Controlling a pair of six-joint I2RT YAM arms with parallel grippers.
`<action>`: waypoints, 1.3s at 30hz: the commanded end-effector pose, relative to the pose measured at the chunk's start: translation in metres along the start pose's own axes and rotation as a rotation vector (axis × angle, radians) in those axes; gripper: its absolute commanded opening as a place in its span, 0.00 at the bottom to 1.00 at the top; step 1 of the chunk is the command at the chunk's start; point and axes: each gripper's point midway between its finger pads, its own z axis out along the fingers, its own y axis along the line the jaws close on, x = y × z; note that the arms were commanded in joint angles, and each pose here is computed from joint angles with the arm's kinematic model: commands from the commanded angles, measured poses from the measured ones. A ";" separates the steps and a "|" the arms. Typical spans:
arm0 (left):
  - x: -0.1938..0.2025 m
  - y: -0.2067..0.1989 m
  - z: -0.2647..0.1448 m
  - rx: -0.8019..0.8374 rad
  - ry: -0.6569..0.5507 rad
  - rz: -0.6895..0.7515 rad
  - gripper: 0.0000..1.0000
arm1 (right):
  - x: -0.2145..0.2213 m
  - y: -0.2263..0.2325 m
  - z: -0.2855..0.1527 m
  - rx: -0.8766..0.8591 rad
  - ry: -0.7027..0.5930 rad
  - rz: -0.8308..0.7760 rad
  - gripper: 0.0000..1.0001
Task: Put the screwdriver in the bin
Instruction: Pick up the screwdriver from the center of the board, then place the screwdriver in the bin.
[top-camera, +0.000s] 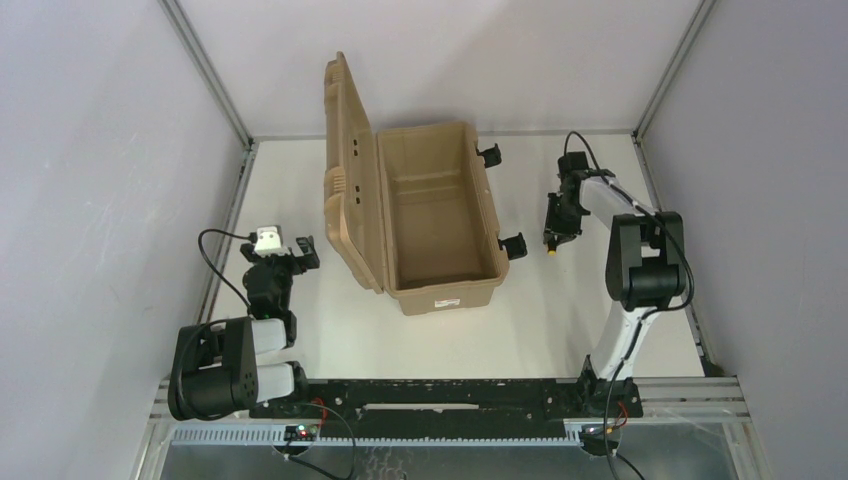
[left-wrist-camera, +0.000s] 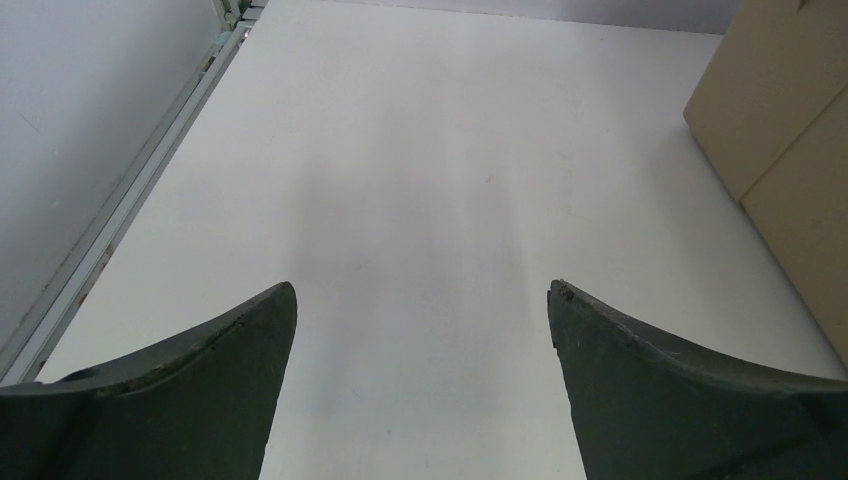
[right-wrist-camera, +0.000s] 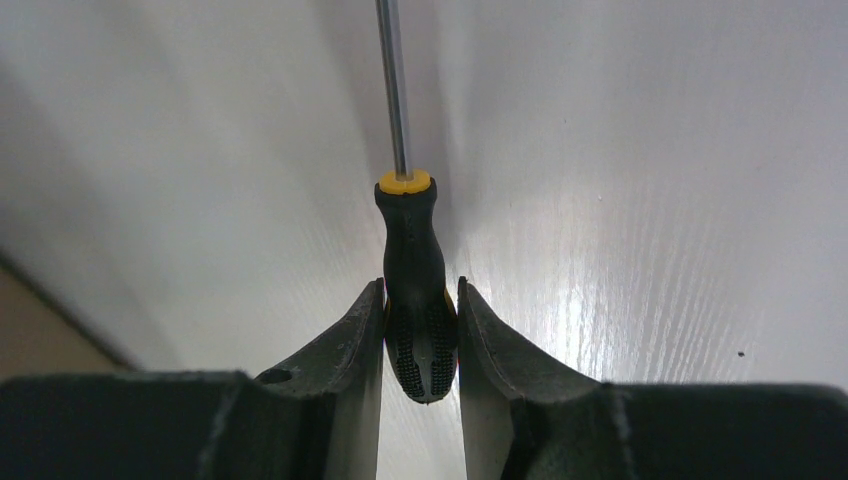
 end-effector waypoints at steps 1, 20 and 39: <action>-0.030 -0.001 0.009 0.004 -0.088 0.007 1.00 | -0.018 0.010 -0.040 -0.113 -0.108 0.018 0.11; -0.030 -0.002 0.009 0.004 -0.088 0.007 1.00 | -0.034 0.032 -0.168 -0.301 -0.364 0.013 0.00; -0.030 -0.002 0.009 0.005 -0.088 0.007 1.00 | -0.019 0.137 -0.280 -0.460 -0.557 -0.152 0.00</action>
